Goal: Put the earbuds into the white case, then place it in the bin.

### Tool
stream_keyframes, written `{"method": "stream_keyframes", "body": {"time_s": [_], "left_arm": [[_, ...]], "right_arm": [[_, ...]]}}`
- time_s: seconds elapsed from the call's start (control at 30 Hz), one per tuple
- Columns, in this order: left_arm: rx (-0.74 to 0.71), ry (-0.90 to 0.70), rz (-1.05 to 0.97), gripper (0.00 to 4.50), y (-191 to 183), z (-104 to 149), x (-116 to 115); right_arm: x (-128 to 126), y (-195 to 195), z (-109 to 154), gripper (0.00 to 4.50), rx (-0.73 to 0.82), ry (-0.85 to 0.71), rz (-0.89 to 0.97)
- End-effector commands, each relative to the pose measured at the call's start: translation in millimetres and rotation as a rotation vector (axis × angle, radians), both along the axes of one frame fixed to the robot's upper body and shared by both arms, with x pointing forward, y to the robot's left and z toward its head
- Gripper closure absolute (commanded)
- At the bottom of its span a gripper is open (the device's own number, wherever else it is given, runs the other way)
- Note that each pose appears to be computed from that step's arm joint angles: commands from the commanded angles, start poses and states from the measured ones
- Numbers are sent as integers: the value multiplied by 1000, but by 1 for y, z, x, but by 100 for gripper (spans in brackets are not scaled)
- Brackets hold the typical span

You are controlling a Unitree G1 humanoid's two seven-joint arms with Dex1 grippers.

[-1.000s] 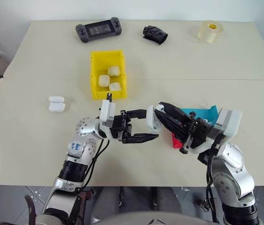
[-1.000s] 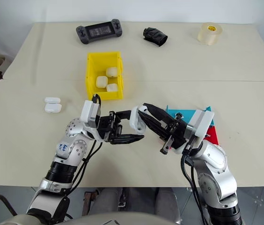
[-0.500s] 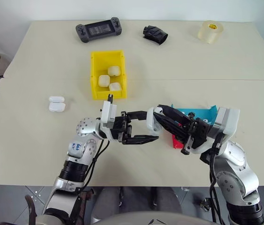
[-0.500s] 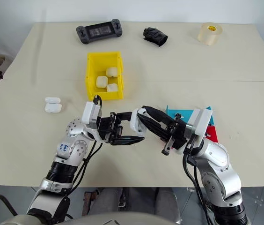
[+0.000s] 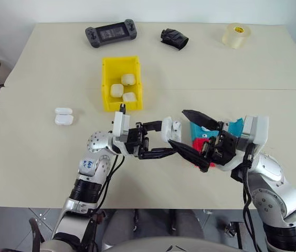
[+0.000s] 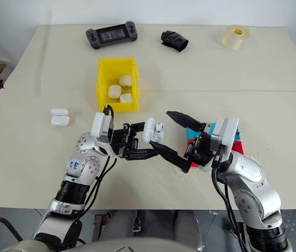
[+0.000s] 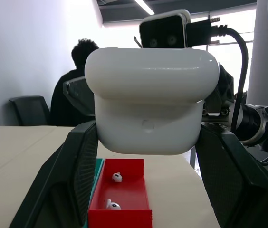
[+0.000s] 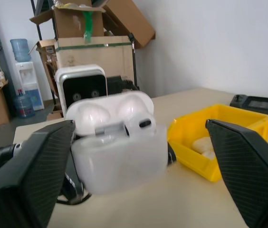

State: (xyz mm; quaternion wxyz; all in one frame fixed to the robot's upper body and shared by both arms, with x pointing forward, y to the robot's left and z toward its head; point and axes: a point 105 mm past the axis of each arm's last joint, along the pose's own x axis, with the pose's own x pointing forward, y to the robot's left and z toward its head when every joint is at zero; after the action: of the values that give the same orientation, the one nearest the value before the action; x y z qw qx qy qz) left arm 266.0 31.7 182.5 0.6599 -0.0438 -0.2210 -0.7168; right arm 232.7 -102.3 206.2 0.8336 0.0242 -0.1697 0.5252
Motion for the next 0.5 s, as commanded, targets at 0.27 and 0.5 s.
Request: {"method": "stream_keyframes", "body": {"time_s": [0.27,0.5], "left_arm": [[-1,-43,12,176,6,2,-5],[10,-45,14,176,8,-1,-6]], "right_arm": [[-15,-98,-2,2,-187,40,-267],[-27,-155,-25,2,-338,104,-429]]}}
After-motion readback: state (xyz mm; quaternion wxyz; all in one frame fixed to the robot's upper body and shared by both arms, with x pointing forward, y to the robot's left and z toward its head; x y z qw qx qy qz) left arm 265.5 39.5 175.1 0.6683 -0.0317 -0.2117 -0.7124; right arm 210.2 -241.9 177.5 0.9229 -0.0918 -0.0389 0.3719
